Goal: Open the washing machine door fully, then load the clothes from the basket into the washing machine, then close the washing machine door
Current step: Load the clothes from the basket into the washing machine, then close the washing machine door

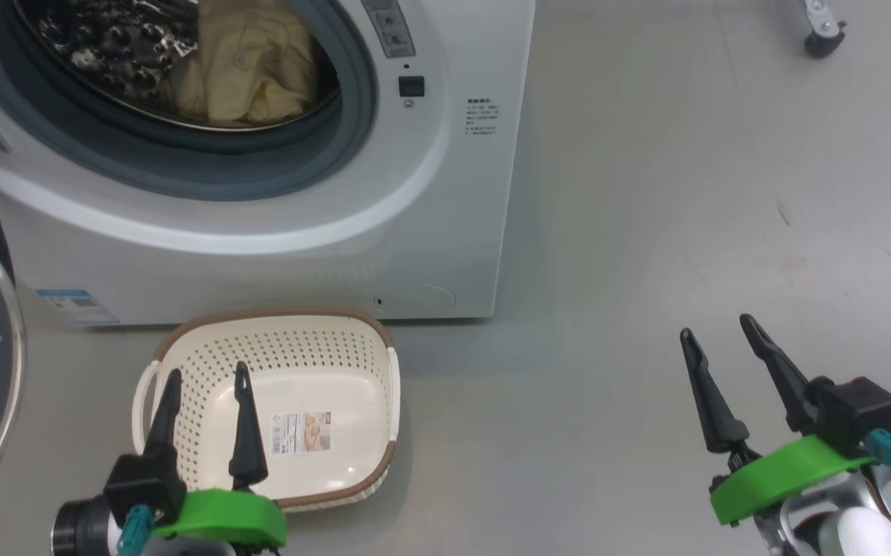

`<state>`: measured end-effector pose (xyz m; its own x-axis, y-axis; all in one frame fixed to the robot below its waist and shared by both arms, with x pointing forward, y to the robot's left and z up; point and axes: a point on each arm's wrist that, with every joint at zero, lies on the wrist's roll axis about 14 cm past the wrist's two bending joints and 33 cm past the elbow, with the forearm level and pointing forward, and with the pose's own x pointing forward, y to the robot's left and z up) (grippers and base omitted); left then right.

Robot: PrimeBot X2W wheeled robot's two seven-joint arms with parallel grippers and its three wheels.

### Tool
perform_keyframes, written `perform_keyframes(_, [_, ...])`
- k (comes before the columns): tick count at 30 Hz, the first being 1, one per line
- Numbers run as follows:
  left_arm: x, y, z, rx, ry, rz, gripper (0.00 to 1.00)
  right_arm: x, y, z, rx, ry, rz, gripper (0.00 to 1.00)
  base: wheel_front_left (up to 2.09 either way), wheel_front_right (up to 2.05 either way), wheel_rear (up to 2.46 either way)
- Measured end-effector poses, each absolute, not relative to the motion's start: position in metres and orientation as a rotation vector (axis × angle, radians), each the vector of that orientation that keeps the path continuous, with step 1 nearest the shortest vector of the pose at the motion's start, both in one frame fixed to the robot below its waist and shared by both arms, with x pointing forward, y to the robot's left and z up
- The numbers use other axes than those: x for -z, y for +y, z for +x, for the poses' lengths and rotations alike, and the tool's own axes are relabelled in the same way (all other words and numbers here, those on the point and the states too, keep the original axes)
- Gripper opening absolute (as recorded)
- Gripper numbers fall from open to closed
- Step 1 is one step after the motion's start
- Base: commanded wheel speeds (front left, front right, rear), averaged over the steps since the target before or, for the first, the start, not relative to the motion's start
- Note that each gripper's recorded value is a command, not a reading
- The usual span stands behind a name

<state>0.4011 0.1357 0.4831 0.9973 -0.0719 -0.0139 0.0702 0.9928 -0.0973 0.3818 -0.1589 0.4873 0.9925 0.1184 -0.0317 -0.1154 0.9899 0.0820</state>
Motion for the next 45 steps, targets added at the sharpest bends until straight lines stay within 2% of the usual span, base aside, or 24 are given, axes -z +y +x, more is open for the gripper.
perform_keyframes(12, [-0.495, 0.138, 0.358, 0.065, -0.009, -0.098, 1.00, -0.512, -0.157, 0.349, -0.128, -0.006, 0.074, 1.00, 0.00, 0.00, 0.00])
perform_keyframes(18, [-0.498, 0.132, 0.353, 0.083, -0.019, -0.099, 1.00, -0.514, -0.161, 0.337, -0.115, -0.009, 0.074, 1.00, 0.00, 0.00, 0.00])
perform_keyframes(45, [-0.500, 0.128, 0.350, 0.105, -0.023, -0.083, 1.00, -0.518, -0.163, 0.337, -0.107, -0.018, 0.079, 1.00, -0.02, 0.04, -0.02])
